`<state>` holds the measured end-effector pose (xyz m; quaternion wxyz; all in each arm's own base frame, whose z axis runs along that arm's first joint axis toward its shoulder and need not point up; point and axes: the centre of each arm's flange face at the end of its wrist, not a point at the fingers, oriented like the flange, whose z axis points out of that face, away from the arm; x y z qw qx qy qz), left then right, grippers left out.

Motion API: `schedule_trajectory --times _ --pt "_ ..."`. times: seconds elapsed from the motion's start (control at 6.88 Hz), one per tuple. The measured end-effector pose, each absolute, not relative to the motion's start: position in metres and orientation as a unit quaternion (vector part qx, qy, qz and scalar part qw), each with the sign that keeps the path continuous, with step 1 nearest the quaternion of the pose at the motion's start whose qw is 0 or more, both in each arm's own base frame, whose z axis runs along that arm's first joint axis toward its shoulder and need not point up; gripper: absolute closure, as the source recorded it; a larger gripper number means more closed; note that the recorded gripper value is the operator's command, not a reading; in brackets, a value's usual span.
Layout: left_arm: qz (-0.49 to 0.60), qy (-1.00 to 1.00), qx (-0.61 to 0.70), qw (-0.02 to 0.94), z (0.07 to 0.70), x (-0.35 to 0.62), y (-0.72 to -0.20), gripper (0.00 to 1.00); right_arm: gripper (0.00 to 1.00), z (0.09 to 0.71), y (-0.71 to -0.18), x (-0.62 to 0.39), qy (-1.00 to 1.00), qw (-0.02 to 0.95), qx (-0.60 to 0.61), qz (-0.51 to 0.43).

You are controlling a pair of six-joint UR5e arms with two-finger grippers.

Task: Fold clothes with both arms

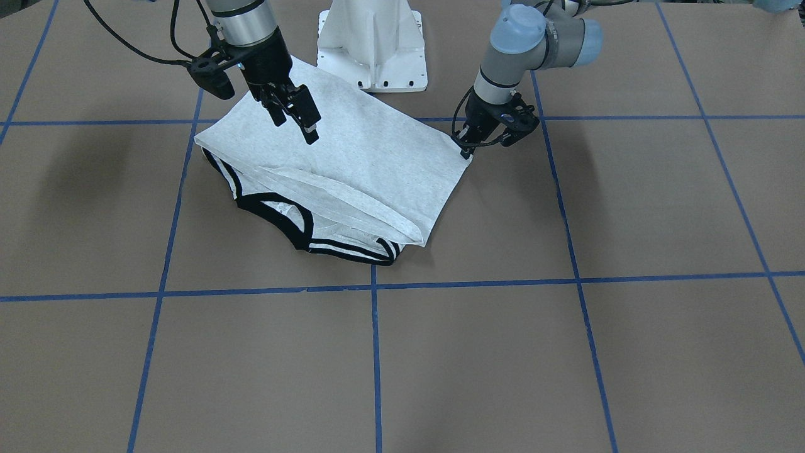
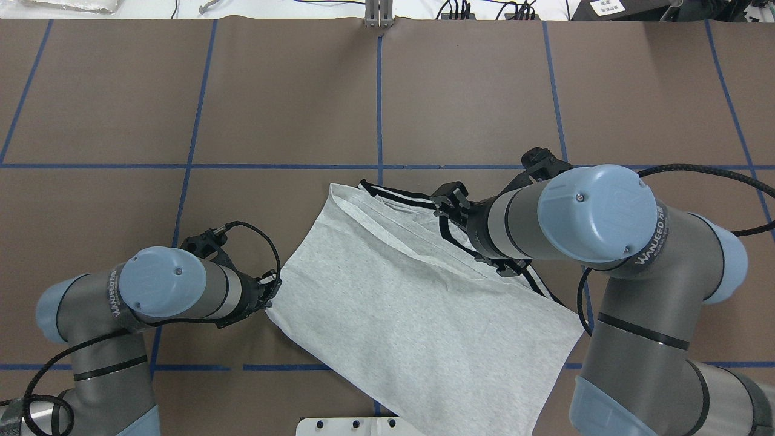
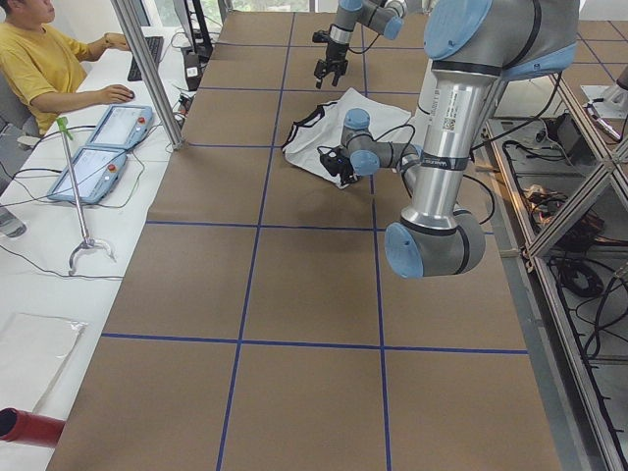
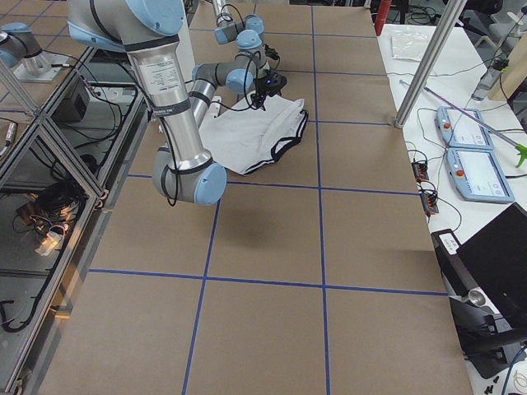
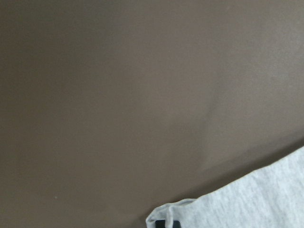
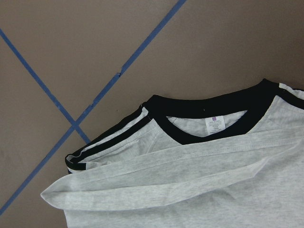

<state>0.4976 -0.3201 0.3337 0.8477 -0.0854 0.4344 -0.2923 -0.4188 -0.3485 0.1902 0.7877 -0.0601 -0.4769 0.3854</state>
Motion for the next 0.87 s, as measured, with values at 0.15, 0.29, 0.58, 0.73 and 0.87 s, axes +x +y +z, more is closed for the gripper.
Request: schedule_trajectory --times 0.15,0.29,0.58,0.73,0.87 --pt "-0.283 0.436 -0.064 0.852 0.332 0.487 -0.340 1.00 0.00 0.189 -0.349 -0.419 -0.478 0.787 -0.060 0.385" --pt "-0.275 0.441 -0.035 0.854 0.325 0.475 -0.371 1.00 0.00 0.189 -0.349 -0.419 -0.477 0.787 -0.060 0.385" --pt "-0.294 0.444 0.018 0.846 0.303 0.472 -0.473 1.00 0.00 0.189 -0.349 -0.420 -0.477 0.788 -0.060 0.386" --pt "-0.307 0.445 0.042 0.840 0.294 0.474 -0.533 0.98 0.00 0.190 -0.349 -0.420 -0.476 0.788 -0.060 0.386" --pt "-0.319 0.448 0.065 0.833 0.286 0.477 -0.591 0.69 0.00 0.191 -0.349 -0.421 -0.475 0.788 -0.060 0.386"
